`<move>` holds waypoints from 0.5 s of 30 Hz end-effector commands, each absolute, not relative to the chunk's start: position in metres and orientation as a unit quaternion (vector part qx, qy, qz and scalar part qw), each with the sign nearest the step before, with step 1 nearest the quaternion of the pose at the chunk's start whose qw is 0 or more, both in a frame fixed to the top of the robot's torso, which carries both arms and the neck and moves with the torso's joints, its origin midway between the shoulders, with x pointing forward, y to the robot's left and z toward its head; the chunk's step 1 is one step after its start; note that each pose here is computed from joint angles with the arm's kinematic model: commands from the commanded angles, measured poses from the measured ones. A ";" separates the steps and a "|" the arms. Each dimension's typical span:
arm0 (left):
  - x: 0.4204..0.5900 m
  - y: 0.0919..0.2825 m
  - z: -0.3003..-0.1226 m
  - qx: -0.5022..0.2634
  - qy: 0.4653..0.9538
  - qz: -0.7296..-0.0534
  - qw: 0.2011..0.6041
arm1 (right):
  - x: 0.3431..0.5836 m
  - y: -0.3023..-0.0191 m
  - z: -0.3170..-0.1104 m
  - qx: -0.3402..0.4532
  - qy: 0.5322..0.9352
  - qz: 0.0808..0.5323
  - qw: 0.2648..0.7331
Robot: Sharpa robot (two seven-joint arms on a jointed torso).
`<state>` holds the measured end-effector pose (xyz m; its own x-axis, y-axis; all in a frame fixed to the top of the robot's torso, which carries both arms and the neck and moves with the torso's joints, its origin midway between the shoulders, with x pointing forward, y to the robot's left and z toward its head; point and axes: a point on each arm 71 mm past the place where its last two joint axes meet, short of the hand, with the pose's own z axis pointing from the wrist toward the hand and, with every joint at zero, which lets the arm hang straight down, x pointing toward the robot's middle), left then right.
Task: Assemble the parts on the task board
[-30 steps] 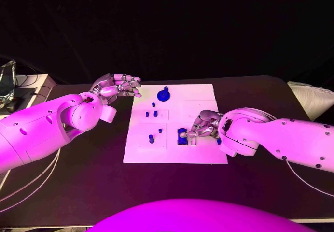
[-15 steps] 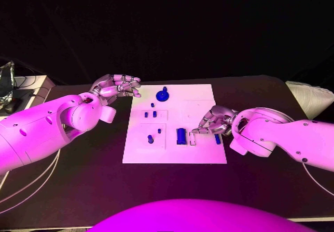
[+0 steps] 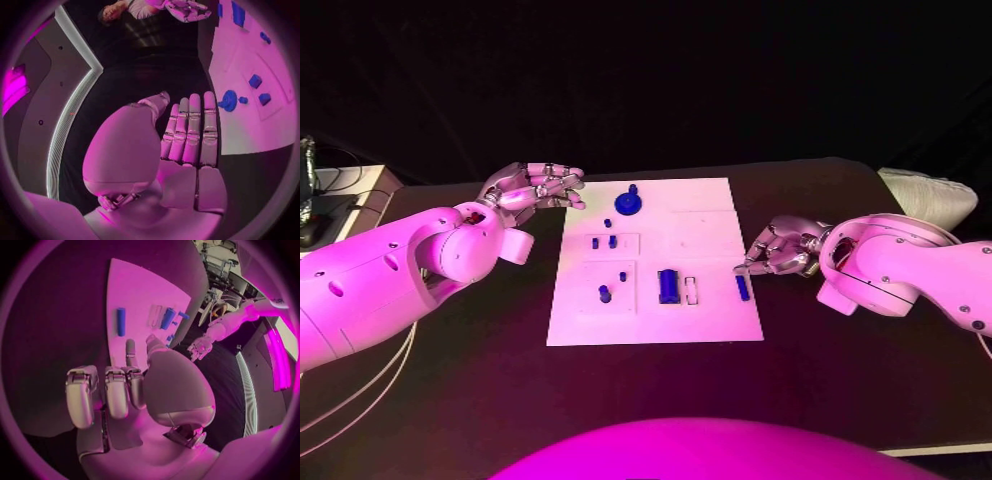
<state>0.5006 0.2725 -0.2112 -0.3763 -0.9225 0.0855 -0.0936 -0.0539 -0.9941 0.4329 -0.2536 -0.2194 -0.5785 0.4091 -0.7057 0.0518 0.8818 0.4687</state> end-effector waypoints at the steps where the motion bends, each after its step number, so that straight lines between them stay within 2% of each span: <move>1: 0.500 0.270 -0.210 -0.428 0.581 -0.595 0.354 | 0.430 -0.261 -0.224 0.075 0.881 0.141 0.445; 6: 0.500 0.269 -0.210 -0.428 0.581 -0.596 0.353 | 0.426 -0.262 -0.233 0.053 0.887 0.117 0.444; 15: 0.499 0.271 -0.211 -0.430 0.582 -0.594 0.353 | 0.424 -0.255 -0.244 0.048 0.887 0.108 0.445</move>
<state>0.4997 0.2722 -0.2123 -0.3764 -0.9222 0.0888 -0.0909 -0.0586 -0.9941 0.4242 -0.2547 -0.2426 -0.6018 0.2300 -0.7648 0.0035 0.9584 0.2854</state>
